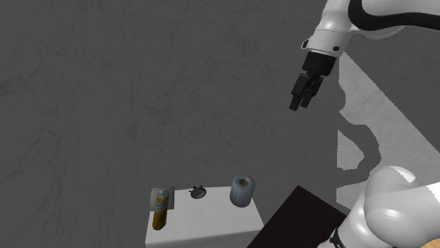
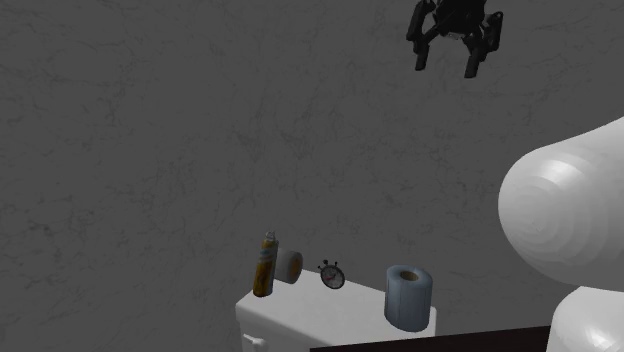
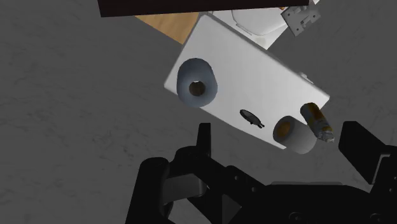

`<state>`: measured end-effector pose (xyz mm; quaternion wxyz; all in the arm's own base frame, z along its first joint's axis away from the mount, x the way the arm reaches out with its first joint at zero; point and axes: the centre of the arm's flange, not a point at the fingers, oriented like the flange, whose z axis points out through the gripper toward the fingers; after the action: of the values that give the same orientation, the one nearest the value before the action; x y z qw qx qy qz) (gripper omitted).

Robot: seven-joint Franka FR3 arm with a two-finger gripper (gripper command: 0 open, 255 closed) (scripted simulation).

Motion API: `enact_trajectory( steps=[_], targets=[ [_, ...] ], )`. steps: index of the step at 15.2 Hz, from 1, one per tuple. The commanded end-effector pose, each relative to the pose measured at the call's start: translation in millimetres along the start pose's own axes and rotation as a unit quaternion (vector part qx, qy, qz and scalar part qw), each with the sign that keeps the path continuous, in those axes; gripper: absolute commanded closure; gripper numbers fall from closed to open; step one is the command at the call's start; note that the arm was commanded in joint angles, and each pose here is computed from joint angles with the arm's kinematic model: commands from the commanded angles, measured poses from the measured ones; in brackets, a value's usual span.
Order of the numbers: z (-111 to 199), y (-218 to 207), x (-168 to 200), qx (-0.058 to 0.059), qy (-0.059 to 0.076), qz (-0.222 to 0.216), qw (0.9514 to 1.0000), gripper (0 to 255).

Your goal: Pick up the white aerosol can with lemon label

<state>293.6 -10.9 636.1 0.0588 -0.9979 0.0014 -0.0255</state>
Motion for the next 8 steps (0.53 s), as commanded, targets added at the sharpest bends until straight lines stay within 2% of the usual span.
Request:
enact_trajectory(
  steps=[1, 8],
  targets=[
    [0, 0, 0, 0.000, 0.000, 0.000, 1.0000, 0],
    [65, -60, 33, -0.010, -0.005, 0.049, 0.9987, 0]
  ],
)
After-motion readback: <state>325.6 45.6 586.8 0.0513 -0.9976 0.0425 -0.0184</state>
